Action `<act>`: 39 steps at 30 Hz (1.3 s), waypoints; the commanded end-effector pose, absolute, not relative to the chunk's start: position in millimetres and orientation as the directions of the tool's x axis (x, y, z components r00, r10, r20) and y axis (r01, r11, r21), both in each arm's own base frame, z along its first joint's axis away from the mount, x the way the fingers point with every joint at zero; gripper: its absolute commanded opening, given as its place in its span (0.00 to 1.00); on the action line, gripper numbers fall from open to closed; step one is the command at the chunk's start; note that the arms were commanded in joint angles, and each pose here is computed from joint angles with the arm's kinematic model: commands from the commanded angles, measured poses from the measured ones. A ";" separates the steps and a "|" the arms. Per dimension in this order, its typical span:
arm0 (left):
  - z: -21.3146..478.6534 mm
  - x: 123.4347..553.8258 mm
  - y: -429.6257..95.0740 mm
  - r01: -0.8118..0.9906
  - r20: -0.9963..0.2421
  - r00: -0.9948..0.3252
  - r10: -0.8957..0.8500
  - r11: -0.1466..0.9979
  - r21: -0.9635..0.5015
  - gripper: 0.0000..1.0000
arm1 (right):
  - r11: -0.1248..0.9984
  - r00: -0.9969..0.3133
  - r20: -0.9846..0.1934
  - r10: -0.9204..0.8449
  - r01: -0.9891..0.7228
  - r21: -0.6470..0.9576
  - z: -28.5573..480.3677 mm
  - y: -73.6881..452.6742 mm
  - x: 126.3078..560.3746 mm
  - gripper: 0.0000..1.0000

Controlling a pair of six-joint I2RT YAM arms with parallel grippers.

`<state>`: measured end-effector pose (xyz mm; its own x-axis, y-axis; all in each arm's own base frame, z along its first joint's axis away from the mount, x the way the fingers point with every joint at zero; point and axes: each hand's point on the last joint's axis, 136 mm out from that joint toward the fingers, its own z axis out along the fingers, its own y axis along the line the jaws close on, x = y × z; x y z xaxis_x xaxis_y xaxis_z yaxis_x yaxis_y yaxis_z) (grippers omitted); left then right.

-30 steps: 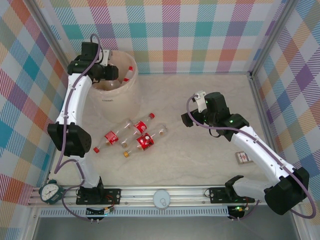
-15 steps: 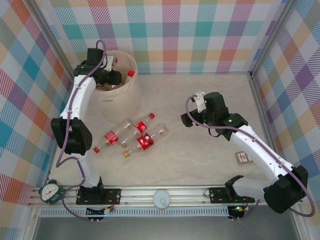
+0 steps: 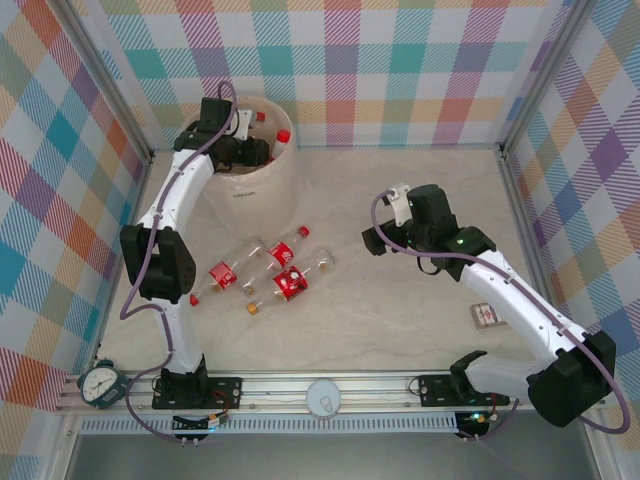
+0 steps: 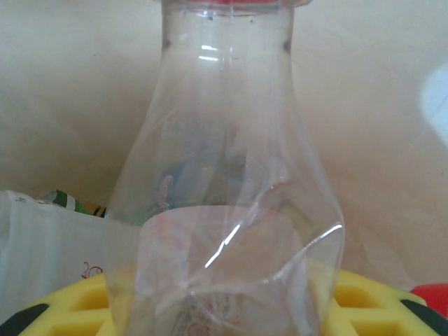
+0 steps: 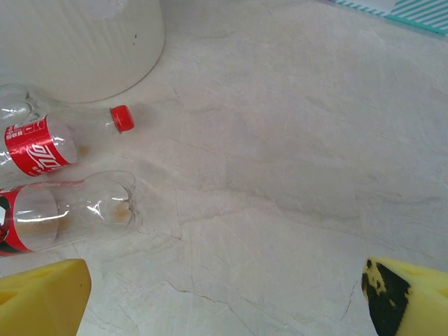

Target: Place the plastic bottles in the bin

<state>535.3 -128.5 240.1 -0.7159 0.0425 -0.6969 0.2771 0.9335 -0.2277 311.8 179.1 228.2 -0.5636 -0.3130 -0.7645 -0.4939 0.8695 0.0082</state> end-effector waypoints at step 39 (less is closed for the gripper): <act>324.6 258.1 -124.8 0.242 -0.716 -0.690 0.102 0.965 -0.096 0.82 | 0.961 -0.547 -0.819 -0.170 -0.275 -0.016 257.6 150.6 365.8 0.99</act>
<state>270.3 -119.9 367.1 -0.6052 0.1237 -0.7864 0.2979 0.9513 -0.0796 348.0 164.2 225.4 -0.5933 -0.2641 -0.7604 -0.3786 0.9252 -0.0260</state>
